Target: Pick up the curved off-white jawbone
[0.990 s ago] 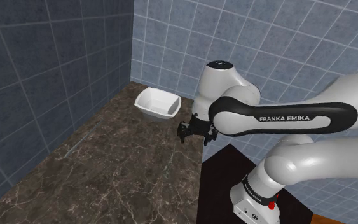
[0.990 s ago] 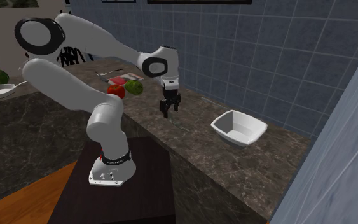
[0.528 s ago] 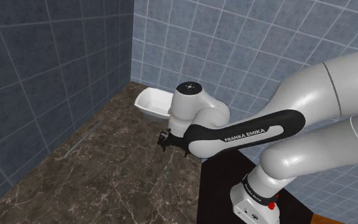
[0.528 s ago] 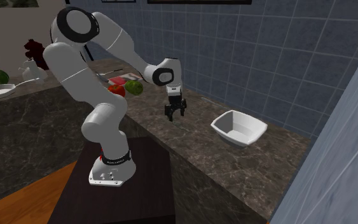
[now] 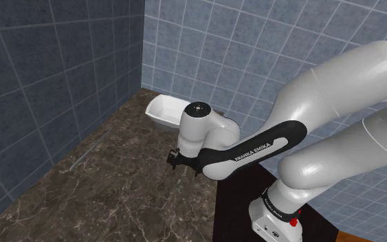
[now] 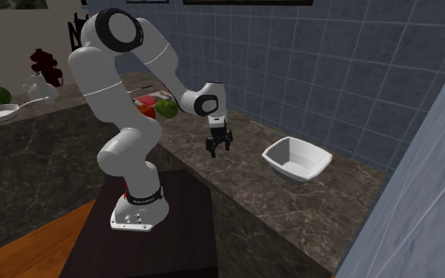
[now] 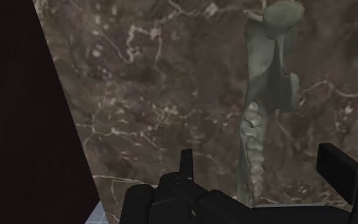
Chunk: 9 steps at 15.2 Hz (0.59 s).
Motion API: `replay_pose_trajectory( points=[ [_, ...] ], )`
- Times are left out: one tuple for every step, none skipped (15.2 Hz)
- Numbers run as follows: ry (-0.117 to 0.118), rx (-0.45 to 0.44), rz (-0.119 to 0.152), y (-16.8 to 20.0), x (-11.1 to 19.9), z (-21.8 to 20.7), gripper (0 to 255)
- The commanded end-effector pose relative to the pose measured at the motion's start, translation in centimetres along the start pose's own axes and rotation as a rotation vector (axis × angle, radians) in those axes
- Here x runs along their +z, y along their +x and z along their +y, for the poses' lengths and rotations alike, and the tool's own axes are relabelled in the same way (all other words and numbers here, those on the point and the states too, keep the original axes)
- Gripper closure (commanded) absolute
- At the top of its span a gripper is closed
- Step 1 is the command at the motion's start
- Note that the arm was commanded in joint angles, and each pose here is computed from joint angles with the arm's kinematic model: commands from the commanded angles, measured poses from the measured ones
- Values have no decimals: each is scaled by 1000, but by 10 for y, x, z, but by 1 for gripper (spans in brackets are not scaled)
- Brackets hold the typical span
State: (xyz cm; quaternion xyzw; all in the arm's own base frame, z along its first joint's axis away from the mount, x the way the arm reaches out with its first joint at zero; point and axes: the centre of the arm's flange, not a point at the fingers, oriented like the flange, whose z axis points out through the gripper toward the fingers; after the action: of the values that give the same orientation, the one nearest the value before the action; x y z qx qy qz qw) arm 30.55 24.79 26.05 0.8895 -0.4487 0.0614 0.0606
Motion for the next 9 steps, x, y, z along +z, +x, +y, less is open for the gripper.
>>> replay_pose_trajectory(
  points=[
    [1, 0, 0, -2, 4, 0, 0],
    [1, 0, 0, -2, 3, 0, 255],
    [1, 0, 0, -2, 3, 0, 255],
    [1, 0, 0, -2, 3, 0, 255],
    [1, 0, 0, -2, 3, 0, 255],
    [1, 0, 0, -2, 3, 0, 255],
    [1, 0, 0, -2, 3, 0, 255],
    [1, 0, 0, -2, 3, 0, 255],
    [1, 0, 0, -2, 3, 0, 255]
  ],
)
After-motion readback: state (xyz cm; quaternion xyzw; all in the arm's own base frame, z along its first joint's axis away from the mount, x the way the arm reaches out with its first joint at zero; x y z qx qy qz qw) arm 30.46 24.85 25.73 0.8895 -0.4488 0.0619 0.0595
